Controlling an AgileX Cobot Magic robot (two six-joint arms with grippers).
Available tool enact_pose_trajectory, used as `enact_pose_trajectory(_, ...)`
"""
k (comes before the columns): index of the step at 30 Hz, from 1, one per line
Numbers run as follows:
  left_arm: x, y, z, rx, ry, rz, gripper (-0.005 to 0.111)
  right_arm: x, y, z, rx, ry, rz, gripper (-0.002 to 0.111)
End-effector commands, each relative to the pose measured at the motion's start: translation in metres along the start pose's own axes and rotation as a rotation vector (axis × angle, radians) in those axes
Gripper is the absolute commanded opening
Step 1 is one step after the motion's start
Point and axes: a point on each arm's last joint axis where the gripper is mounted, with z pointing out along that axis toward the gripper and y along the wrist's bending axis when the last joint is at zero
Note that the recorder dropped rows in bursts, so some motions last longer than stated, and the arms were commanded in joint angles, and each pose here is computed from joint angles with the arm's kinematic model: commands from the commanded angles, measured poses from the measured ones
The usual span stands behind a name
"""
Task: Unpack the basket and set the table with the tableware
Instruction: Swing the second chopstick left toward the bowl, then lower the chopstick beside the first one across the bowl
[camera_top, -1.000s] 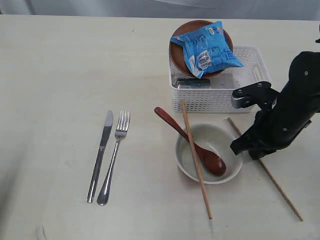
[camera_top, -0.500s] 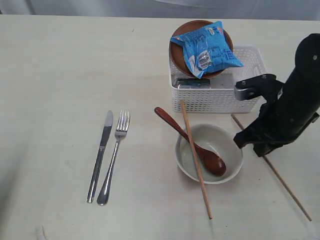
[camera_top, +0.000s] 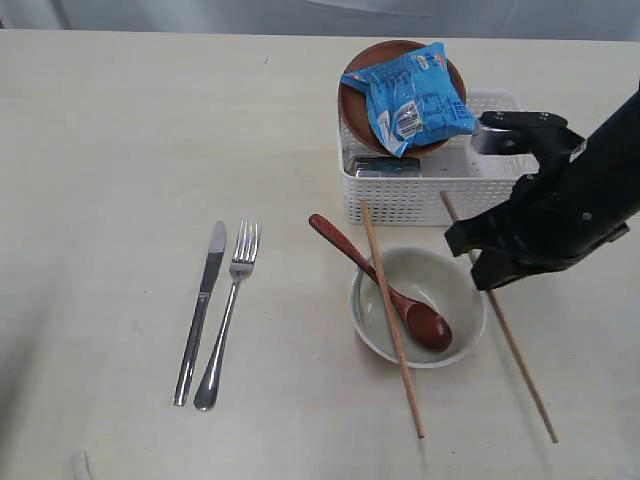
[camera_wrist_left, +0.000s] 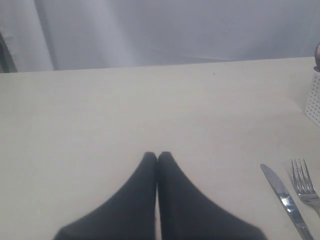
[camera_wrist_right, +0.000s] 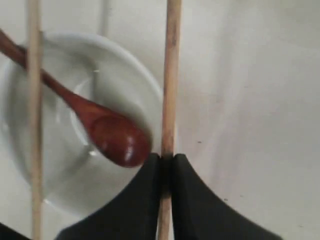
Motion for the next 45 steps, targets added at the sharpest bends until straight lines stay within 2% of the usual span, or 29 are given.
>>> enact_pose_trajectory(1,0.001,0.0,0.0,-0.004,-0.001,0.008,0.0,-0.003,0.013,-0.004,-0.13,-0.036,0.014,0.0)
enact_pose_trajectory(5,0.001,0.0,0.0,-0.004,-0.001,0.008,0.0,-0.006,0.019,-0.005,-0.196,-0.06,0.057,0.0)
enact_pose_trajectory(14,0.001,0.0,0.0,-0.004,-0.001,0.008,0.0,-0.007,0.023,-0.006,-0.24,-0.074,0.094,0.0)
enact_pose_trajectory(21,0.001,0.0,0.0,-0.003,-0.001,0.005,0.0,-0.012,0.04,0.003,-0.212,-0.122,0.027,0.0)
enact_pose_trajectory(24,0.001,0.0,0.0,-0.003,-0.001,0.005,0.0,-0.016,0.039,0.006,-0.195,-0.149,0.048,0.0)
enact_pose_trajectory(32,0.001,0.0,0.0,-0.003,-0.001,0.005,0.0,-0.017,0.038,0.03,-0.19,-0.058,0.082,0.0)
enact_pose_trajectory(45,0.001,0.0,0.0,-0.003,-0.001,0.005,0.0,-0.019,0.037,0.033,-0.178,-0.076,0.086,0.0)
